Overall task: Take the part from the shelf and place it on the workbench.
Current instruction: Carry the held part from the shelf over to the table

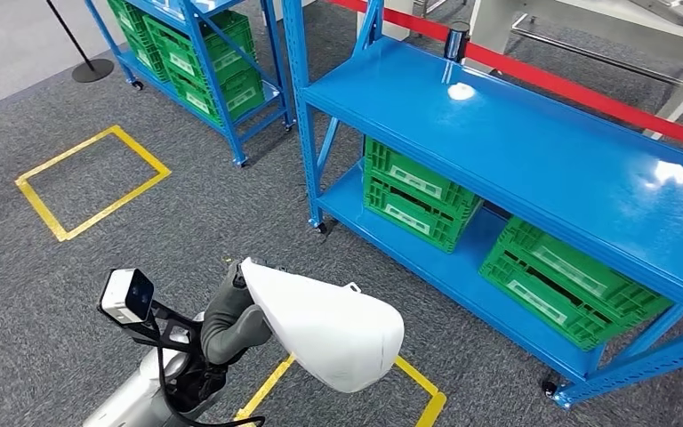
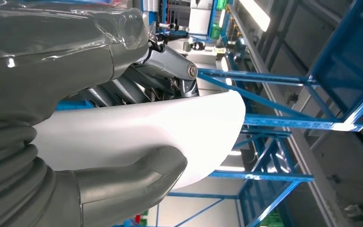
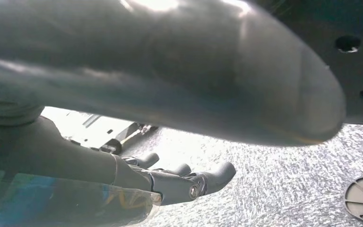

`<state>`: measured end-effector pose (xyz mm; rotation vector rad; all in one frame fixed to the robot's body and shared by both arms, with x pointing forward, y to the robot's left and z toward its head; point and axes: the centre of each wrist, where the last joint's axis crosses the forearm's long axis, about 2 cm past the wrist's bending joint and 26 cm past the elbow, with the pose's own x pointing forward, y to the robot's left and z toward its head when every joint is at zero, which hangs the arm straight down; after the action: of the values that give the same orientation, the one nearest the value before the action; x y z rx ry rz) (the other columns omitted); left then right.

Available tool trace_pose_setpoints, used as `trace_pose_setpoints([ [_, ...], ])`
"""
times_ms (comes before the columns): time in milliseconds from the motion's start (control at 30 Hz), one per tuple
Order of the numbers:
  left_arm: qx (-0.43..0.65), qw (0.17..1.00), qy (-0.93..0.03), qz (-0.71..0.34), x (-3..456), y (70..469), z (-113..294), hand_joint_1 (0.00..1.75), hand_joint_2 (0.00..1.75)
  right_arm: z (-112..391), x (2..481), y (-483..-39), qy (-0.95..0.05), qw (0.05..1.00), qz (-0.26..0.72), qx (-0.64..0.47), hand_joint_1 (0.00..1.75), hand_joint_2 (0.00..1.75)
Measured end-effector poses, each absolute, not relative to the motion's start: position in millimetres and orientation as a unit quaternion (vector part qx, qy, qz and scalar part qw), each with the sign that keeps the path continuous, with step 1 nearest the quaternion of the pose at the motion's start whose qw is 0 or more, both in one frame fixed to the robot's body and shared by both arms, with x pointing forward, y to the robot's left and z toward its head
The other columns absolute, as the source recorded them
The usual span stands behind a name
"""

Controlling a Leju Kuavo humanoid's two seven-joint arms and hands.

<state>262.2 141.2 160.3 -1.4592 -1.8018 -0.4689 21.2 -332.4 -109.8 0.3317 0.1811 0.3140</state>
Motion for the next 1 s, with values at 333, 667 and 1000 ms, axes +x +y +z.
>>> trace_pose_setpoints([
  [333,-0.567,0.388,-0.702,-0.187,265.0,141.8,158.4,1.75,1.75,-110.2,18.9,-328.3,0.092,0.968,0.158,0.173,0.00,0.00],
  [667,-0.569,0.392,-0.698,-0.186,264.8,138.6,156.0,1.75,1.75,-110.2,18.1,-329.4,0.094,0.968,0.158,0.171,0.00,0.00],
  [1000,-0.569,0.392,-0.698,-0.187,265.3,138.7,156.2,1.75,1.75,-110.0,21.0,-328.8,0.091,0.968,0.160,0.170,0.00,0.00],
])
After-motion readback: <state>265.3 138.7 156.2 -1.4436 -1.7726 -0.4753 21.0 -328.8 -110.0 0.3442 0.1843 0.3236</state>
